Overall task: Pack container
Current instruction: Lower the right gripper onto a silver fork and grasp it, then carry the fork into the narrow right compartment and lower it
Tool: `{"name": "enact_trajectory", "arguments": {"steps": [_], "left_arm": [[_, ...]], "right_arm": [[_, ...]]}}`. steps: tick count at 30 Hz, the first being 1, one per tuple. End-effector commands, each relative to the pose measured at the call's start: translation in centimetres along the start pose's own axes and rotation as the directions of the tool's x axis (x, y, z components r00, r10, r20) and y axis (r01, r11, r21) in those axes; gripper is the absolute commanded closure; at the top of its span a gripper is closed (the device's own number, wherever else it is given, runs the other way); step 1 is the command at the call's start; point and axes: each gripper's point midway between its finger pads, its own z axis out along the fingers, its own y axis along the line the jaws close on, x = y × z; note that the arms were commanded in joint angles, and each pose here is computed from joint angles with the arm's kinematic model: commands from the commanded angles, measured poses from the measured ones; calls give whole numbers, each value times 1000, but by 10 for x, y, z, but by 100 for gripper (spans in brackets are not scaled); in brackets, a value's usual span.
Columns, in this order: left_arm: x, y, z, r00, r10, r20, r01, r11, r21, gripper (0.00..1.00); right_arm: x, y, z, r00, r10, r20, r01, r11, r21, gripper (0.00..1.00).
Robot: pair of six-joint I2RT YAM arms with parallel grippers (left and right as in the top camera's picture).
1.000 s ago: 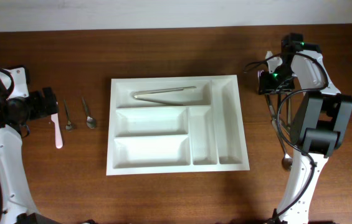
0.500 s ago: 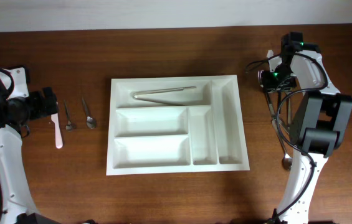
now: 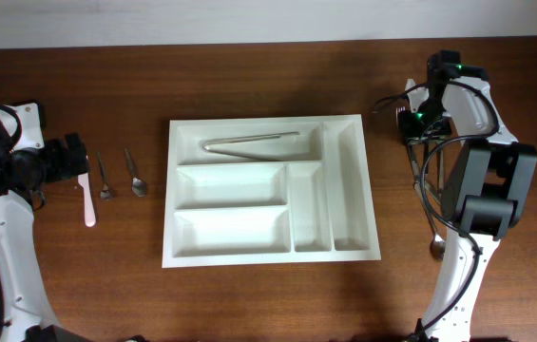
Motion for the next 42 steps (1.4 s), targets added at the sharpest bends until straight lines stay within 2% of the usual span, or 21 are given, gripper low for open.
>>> {"name": "enact_trajectory", "arguments": {"steps": [1,5,12,22,27,35,42], "left_arm": [[-7,1,-7,1000,15,24,-15,1000,-6,1],[-7,1,-7,1000,15,24,-15,1000,-6,1],[-7,1,-7,1000,15,24,-15,1000,-6,1],[-7,1,-7,1000,15,24,-15,1000,-6,1],[-7,1,-7,1000,15,24,-15,1000,-6,1],[-7,1,-7,1000,15,24,-15,1000,-6,1],[-7,1,-7,1000,15,24,-15,1000,-6,1]], "right_arm": [[1,14,20,999,-17,-28,17,1000,-22,82],[-3,19,21,999,-29,-16,29,999,-20,82],[-2,21,21,999,-33,-23,33,999,-21,96],[1,22,15,999,-24,-38,23,999,-24,96],[-10,22,-11,999,39,-6,-40,999,-18,96],[-35,27,-70,995,45,93,-42,999,-34,96],[-33,47,-95,988,127,88,-122,990,-65,96]]}}
